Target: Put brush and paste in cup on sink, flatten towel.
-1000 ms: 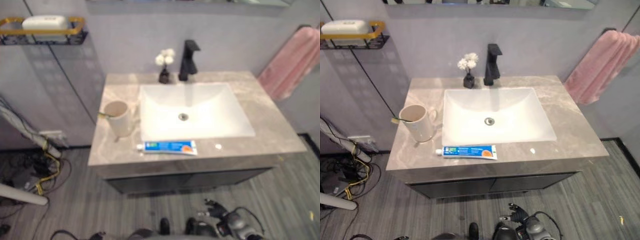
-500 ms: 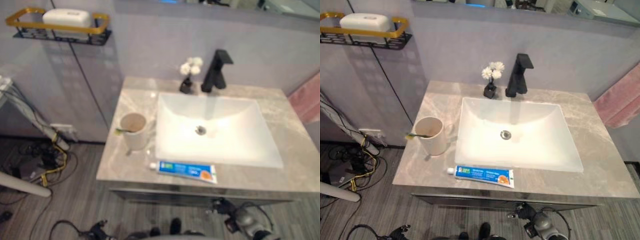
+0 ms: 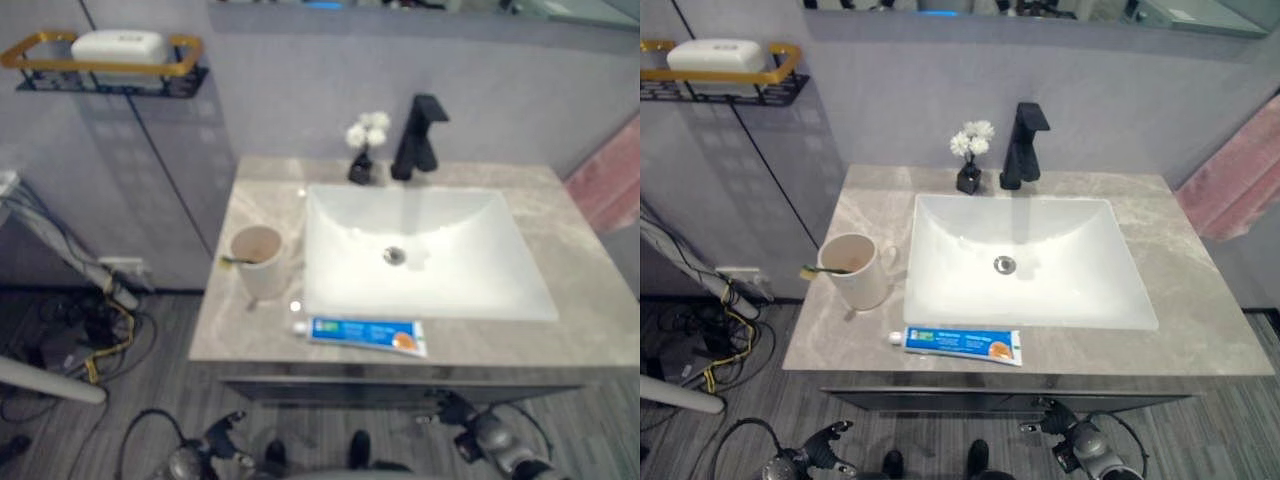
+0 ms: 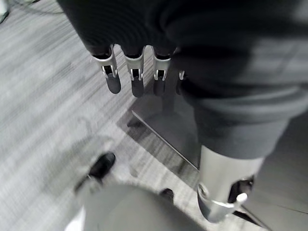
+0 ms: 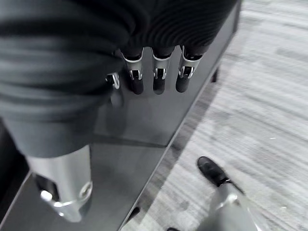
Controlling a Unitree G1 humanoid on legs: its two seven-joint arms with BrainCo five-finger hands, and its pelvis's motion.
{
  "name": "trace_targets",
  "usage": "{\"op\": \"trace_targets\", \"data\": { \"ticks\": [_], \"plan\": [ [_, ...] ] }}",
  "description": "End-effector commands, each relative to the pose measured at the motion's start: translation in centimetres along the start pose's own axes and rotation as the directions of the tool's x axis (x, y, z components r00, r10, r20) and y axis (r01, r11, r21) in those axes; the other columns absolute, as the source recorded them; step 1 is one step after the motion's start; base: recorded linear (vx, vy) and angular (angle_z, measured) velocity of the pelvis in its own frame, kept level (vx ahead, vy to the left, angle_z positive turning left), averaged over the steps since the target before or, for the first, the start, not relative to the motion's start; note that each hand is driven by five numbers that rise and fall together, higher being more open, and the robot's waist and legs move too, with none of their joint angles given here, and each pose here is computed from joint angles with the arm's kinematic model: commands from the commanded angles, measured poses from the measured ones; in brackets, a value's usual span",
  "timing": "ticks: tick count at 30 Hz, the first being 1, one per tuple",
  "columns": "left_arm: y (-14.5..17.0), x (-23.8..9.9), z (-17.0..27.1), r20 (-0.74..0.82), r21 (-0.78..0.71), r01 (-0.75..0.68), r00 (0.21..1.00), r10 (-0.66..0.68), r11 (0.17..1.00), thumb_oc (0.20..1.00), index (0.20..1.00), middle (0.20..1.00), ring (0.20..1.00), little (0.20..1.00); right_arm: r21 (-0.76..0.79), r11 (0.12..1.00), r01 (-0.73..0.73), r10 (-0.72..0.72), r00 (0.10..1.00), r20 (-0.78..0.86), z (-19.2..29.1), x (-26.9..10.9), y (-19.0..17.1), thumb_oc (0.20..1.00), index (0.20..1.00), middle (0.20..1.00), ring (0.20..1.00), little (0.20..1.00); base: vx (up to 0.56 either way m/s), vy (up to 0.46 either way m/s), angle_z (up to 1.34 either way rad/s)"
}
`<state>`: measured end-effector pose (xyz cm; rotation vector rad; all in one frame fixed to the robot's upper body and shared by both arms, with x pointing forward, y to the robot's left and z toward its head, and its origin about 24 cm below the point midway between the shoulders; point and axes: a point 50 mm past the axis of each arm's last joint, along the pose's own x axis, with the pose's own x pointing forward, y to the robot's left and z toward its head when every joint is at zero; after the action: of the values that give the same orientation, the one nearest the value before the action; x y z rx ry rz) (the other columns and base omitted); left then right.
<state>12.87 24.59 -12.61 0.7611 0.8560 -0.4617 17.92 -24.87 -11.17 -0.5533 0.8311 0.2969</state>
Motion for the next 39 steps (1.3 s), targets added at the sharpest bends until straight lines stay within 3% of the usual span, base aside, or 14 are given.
{"op": "trace_targets", "data": {
  "ticks": [1, 9, 15, 26, 32, 39],
  "plan": [
    [2.4, -0.8, -1.3, -0.020, 0.043, -0.052, 0.998, 0.053, 0.998, 1.000, 1.000, 1.000, 1.000, 1.000, -0.106, 0.994, 0.021, -0.006, 0.990, 0.142, 4.1, 0.8, -1.4, 1.000, 1.000, 1.000, 1.000, 1.000, -0.05, -0.103, 0.02],
    [3.5, -0.5, -1.7, -0.076, -0.125, -0.198, 0.979, 0.189, 0.972, 1.000, 1.000, 1.000, 1.000, 1.000, -0.225, 0.974, -0.004, 0.049, 0.979, 0.198, 6.1, 1.0, -1.0, 1.000, 1.000, 1.000, 1.000, 1.000, -0.01, -0.384, -0.02],
    [3.0, 0.6, 0.5, -0.011, -0.112, -0.166, 0.986, 0.165, 0.980, 1.000, 1.000, 1.000, 1.000, 1.000, -0.131, 0.989, 0.072, -0.062, 0.995, 0.083, 3.2, 0.7, -2.7, 1.000, 1.000, 1.000, 1.000, 1.000, -0.02, -0.216, 0.45],
    [1.2, 0.0, -0.9, -0.047, -0.106, -0.118, 0.992, 0.113, 0.987, 1.000, 1.000, 1.000, 1.000, 1.000, -0.075, 0.996, 0.056, -0.053, 0.998, 0.044, 1.9, 0.6, -1.7, 1.000, 1.000, 1.000, 1.000, 1.000, -0.03, 0.101, -0.16],
    [3.1, -1.0, -1.3, -0.017, -0.079, -0.152, 0.988, 0.151, 0.985, 1.000, 1.000, 1.000, 1.000, 1.000, -0.082, 0.996, 0.045, -0.039, 0.996, 0.075, 2.0, 0.3, -1.5, 1.000, 1.000, 1.000, 1.000, 1.000, -0.04, 0.079, -0.28],
    [4.5, -2.0, -1.7, -0.013, -0.154, -0.233, 0.972, 0.234, 0.960, 1.000, 1.000, 1.000, 1.000, 1.000, -0.110, 0.992, 0.057, -0.051, 0.997, 0.060, 2.4, 0.6, -2.3, 1.000, 1.000, 1.000, 1.000, 1.000, 0.06, -0.256, -0.18]
  ]
}}
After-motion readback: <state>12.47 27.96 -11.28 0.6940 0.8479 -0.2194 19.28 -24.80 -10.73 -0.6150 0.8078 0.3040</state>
